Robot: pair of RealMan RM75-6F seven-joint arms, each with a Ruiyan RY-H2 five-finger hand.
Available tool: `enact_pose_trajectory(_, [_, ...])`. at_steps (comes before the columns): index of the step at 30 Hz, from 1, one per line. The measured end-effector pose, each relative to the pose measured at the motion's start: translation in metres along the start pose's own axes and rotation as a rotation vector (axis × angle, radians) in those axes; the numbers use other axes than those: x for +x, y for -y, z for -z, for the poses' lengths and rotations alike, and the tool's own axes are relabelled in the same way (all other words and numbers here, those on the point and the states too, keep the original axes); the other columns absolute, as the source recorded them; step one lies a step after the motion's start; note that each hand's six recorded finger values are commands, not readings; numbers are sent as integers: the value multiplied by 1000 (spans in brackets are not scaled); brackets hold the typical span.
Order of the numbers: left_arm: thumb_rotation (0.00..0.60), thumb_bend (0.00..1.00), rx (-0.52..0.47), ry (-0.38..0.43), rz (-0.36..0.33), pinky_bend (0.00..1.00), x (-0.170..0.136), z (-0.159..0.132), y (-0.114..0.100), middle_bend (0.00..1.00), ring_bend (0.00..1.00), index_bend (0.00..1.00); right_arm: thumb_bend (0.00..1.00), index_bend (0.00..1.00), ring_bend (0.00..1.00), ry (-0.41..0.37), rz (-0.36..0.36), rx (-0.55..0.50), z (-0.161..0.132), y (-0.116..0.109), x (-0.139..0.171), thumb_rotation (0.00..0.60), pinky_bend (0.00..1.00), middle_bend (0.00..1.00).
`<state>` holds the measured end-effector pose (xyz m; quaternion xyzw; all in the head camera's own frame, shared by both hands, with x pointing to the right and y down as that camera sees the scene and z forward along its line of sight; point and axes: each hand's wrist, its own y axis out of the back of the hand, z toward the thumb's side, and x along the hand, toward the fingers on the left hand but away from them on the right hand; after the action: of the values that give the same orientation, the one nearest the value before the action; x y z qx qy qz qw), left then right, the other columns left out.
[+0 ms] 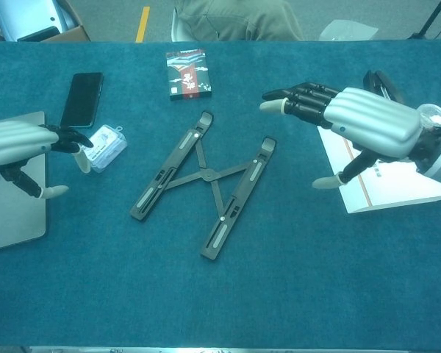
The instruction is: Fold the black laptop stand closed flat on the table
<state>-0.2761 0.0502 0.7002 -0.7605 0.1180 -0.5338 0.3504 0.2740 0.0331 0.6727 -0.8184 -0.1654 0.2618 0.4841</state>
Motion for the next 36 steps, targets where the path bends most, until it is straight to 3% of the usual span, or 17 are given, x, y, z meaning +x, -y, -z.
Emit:
enact_pose_trajectory(4, [250, 357, 36, -47, 21, 55, 1, 10, 5, 33, 0, 194, 16, 0, 0, 0, -1, -9, 0, 0, 2, 600, 58, 0])
enact_pose_trajectory(11, [244, 357, 73, -162, 76, 55, -3, 30, 14, 79, 0, 176, 17, 0, 0, 1, -2, -33, 1, 1, 3, 600, 58, 0])
enact_pose_trajectory(17, [242, 357, 77, -210, 122, 55, -6, 36, 22, 89, 0, 173, 17, 0, 0, -4, -6, -44, 0, 2, 2, 600, 59, 0])
enact_pose_trajectory(23, [241, 357, 55, -182, 131, 55, 5, 24, 25, 96, 0, 134, 17, 0, 0, -2, 1, -48, 1, 0, 4, 600, 58, 0])
enact_pose_trajectory(36, [241, 357, 31, -86, 87, 55, 41, -8, 5, 101, 0, 88, 18, 0, 0, 12, 26, -65, 5, -5, 9, 600, 59, 0])
